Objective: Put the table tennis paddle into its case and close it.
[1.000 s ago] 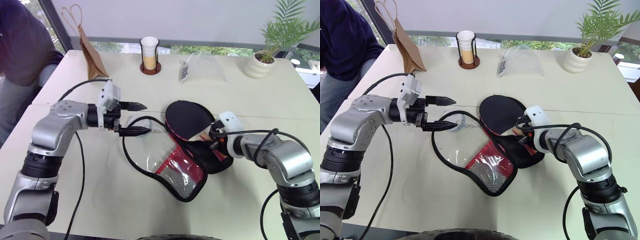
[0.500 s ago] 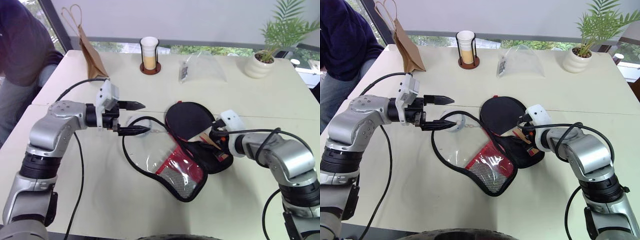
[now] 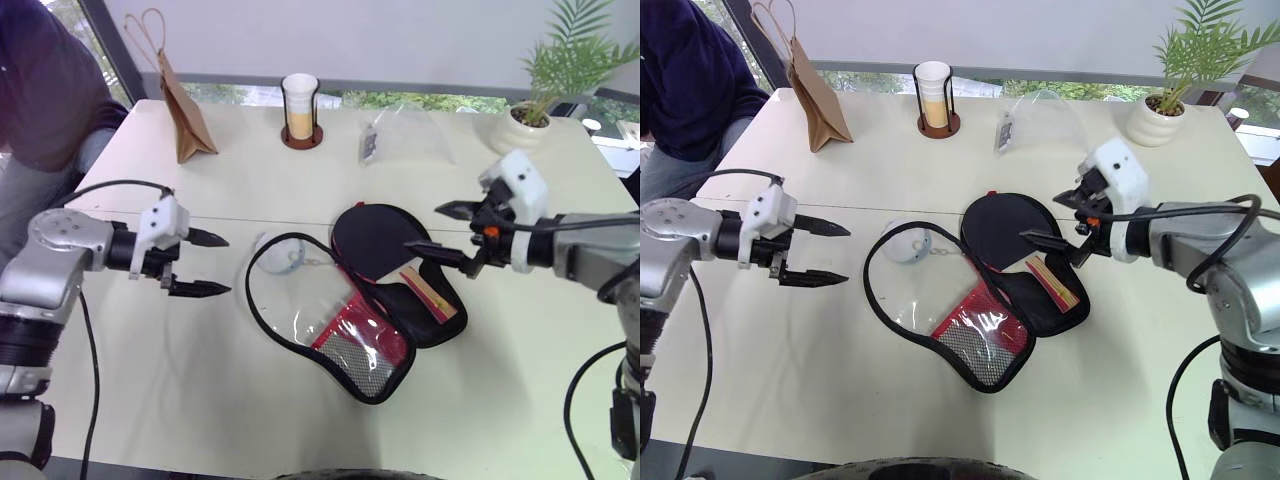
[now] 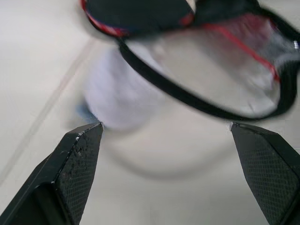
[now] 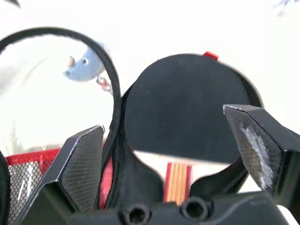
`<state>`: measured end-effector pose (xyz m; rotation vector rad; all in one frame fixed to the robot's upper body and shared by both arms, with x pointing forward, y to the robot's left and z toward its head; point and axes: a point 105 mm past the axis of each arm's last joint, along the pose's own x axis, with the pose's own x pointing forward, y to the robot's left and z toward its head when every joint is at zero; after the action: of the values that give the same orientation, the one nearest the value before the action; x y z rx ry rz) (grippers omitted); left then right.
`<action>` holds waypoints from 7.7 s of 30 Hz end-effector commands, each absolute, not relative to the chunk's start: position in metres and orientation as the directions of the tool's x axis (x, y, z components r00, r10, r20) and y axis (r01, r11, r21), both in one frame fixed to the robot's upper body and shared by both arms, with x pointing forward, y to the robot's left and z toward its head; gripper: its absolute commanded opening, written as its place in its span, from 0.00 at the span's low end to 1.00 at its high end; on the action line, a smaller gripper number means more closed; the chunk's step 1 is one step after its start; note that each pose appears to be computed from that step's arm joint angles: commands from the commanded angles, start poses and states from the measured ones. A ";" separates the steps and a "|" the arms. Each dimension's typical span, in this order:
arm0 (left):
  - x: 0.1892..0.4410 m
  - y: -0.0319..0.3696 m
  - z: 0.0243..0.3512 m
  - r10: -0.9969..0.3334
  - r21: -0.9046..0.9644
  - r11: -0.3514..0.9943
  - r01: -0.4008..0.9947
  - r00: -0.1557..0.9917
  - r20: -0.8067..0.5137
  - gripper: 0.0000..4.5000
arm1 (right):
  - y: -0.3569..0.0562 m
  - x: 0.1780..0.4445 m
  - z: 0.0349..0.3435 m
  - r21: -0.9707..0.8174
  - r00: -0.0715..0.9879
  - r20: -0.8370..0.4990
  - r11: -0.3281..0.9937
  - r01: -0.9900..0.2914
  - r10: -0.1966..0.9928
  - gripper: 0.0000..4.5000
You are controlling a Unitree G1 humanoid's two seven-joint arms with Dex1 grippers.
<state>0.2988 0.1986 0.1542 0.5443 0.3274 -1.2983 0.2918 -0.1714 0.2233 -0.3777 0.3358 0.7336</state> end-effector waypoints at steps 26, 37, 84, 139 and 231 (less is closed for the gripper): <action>0.366 -0.046 0.140 -0.958 0.275 -0.008 0.961 0.071 -0.277 1.00 | -0.258 0.288 0.223 -0.224 0.825 -0.439 0.845 -0.485 0.357 0.99; 0.352 0.018 0.209 -0.989 0.347 -0.061 0.936 -0.011 -0.145 1.00 | -0.245 0.305 0.162 0.137 0.638 -0.534 0.801 -0.583 0.555 0.99; 0.302 0.099 0.217 -0.953 0.317 0.204 0.926 0.263 -0.154 1.00 | -0.183 0.164 0.052 0.623 0.391 -0.618 0.728 -0.285 0.682 0.01; 0.329 0.118 0.131 -0.863 0.456 -0.013 0.890 0.220 -0.455 1.00 | -0.139 0.283 0.071 -0.169 0.404 -0.628 0.391 -0.905 0.665 0.99; 0.332 -0.023 0.158 -0.970 0.361 -0.231 0.904 -0.186 -0.155 0.86 | -0.195 0.280 0.211 -0.230 0.767 -0.388 0.752 -0.618 0.511 1.00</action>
<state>0.3411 -0.0175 0.1392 0.3889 -0.1250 -1.7159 0.2805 -0.1857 0.1907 -0.3386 0.3648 0.6599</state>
